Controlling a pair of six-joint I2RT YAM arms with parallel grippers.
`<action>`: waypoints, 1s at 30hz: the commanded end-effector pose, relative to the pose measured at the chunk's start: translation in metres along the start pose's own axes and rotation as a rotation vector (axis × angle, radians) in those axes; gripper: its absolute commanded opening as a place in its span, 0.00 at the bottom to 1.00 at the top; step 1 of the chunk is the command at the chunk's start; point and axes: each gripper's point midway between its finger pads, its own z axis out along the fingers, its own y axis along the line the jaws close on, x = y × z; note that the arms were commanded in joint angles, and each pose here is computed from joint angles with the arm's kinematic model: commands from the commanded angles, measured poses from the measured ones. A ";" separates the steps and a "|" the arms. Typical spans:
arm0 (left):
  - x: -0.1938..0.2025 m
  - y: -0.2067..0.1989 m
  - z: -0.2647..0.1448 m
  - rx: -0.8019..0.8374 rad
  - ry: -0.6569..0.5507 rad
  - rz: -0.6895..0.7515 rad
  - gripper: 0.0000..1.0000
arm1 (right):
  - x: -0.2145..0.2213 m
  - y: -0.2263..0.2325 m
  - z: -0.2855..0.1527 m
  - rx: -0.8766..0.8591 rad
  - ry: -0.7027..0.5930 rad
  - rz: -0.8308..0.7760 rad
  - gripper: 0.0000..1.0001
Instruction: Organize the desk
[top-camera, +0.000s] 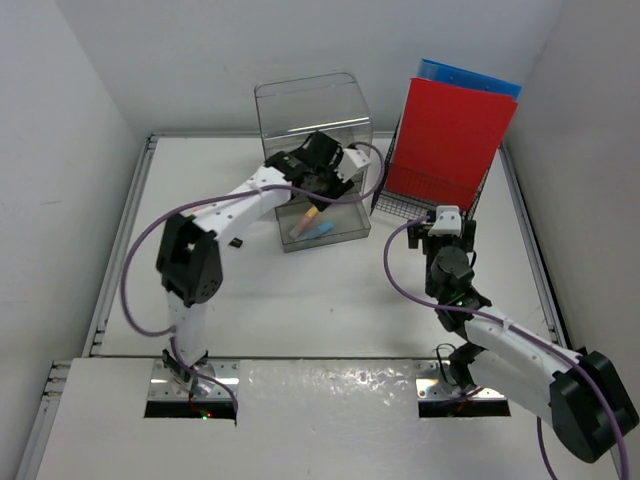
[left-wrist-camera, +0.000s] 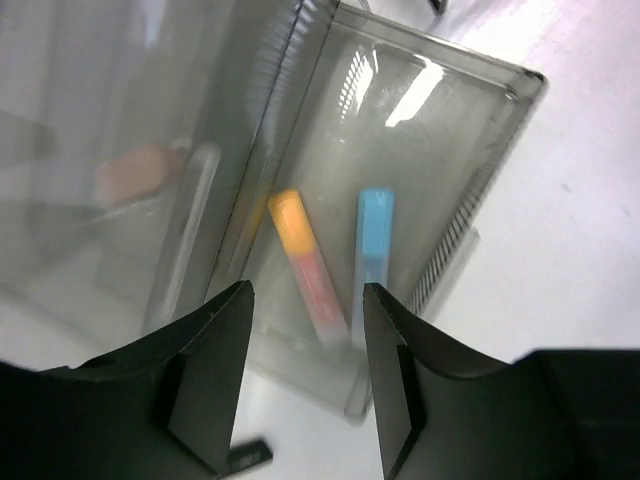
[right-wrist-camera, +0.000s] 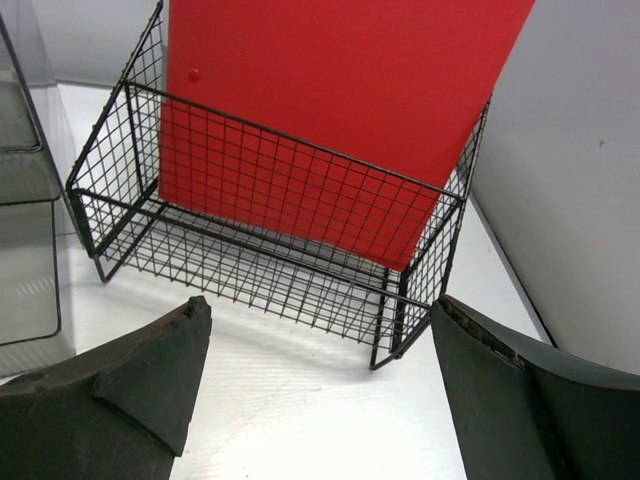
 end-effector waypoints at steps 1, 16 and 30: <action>-0.040 0.033 -0.104 -0.104 -0.234 -0.049 0.46 | -0.011 0.005 0.002 -0.019 -0.042 0.044 0.87; 0.208 0.138 -0.186 -0.251 -0.056 -0.793 0.51 | -0.009 0.018 0.003 -0.074 -0.045 0.075 0.87; 0.287 0.197 -0.059 -0.338 -0.026 -1.256 0.87 | -0.006 0.021 0.001 -0.095 -0.033 0.083 0.87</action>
